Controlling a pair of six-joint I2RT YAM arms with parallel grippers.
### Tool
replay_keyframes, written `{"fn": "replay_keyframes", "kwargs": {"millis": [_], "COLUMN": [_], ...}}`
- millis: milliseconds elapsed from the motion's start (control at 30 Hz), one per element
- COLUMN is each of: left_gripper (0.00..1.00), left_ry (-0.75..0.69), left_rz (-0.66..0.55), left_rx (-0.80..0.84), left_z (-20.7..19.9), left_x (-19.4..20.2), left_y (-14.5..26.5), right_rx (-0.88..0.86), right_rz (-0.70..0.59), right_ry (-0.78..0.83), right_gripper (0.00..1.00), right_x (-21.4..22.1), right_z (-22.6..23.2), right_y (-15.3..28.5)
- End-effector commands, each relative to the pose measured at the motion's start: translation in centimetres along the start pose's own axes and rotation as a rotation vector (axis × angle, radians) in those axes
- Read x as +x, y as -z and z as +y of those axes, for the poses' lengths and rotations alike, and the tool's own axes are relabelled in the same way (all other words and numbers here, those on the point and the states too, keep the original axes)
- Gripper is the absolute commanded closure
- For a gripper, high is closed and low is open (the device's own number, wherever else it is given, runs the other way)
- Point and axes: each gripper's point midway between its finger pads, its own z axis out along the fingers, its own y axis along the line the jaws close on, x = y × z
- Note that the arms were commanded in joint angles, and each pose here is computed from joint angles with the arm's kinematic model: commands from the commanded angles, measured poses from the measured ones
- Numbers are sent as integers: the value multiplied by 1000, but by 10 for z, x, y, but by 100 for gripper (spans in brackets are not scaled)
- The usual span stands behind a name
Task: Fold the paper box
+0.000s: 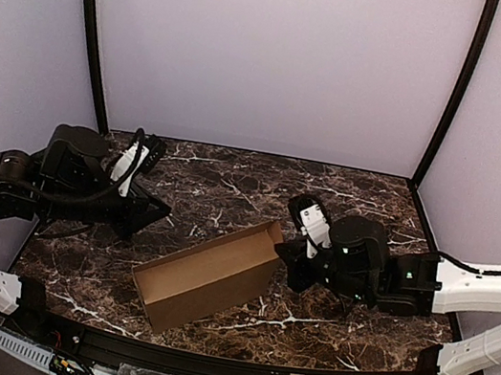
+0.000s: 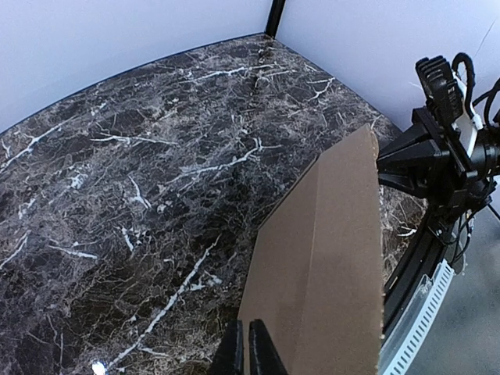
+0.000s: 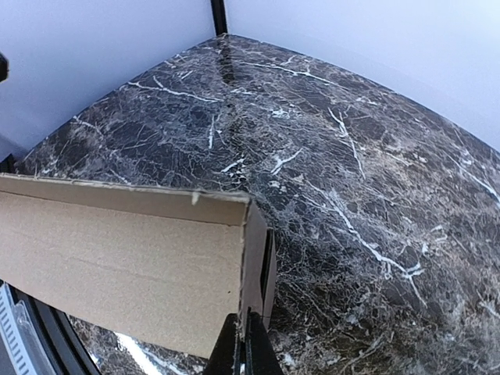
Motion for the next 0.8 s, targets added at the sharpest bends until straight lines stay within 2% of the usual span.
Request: {"fn": "replay_keyframes", "kwargs": {"millis": [0,367,567,767], "left_gripper": [97,99,89,90], "left_ry": [-3,12,-6,-17], "left_rz": [-22,26,55,83], "left_rx": [194,362,382,389], "left_z": [-25,-53,-57,-59], "left_x": [-5,-5,-5,0], "left_y": [-5,-27,-25,-29], "right_rx": [-103,-176,-180,-181], "right_rz": [170,194,211,224], "right_ry": [139,195,216,227], "right_gripper": [100,100,100,100], "right_x": [45,28,18,14], "right_z": [6,11,15,17], "right_y": [-9,-30,-38,-44]}}
